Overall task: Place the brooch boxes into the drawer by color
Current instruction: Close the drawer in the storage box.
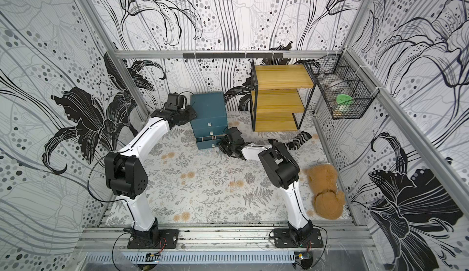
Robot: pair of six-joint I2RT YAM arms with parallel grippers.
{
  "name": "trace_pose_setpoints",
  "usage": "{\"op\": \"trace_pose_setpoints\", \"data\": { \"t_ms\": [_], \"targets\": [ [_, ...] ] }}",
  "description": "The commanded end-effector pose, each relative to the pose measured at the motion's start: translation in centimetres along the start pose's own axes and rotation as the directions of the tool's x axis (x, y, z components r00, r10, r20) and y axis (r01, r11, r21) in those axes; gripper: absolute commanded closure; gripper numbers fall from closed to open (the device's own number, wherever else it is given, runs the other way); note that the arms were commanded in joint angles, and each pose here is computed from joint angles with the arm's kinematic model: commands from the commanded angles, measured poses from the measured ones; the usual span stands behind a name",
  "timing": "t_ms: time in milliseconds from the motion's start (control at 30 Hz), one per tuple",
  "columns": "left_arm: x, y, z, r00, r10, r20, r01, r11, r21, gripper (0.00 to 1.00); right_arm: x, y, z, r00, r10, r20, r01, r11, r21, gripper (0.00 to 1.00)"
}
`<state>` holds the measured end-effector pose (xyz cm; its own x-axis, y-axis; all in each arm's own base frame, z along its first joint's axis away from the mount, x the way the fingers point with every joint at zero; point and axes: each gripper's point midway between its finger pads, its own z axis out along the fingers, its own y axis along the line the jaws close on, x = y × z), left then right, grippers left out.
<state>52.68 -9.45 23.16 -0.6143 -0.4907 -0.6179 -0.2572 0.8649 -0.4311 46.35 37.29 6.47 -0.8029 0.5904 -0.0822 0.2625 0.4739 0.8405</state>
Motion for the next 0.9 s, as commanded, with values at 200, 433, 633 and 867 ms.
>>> {"op": "trace_pose_setpoints", "data": {
  "t_ms": [200, 433, 633, 867],
  "targets": [
    [2.8, 1.9, 0.5, 0.995, 0.014, -0.097, -0.019, 0.998, -0.055, 0.57, -2.3, 1.6, 2.2, 0.998, 0.028, 0.050, -0.027, 0.999, -0.027, 0.80],
    [2.9, 1.9, 0.4, 0.995, 0.014, -0.100, -0.019, 0.999, -0.051, 0.57, -3.0, 2.5, 3.1, 0.997, 0.040, 0.061, -0.038, 0.999, -0.038, 0.79],
    [2.7, 1.7, 0.2, 0.995, 0.014, -0.094, -0.018, 0.999, -0.045, 0.57, -3.1, 2.8, 2.5, 0.996, 0.045, 0.072, -0.043, 0.999, -0.031, 0.80],
    [0.3, 0.8, -2.2, 1.000, -0.015, -0.004, 0.015, 1.000, -0.026, 0.49, -3.5, 2.6, -2.1, 0.989, -0.048, 0.139, 0.037, 0.996, 0.079, 0.77]
  ]
}}
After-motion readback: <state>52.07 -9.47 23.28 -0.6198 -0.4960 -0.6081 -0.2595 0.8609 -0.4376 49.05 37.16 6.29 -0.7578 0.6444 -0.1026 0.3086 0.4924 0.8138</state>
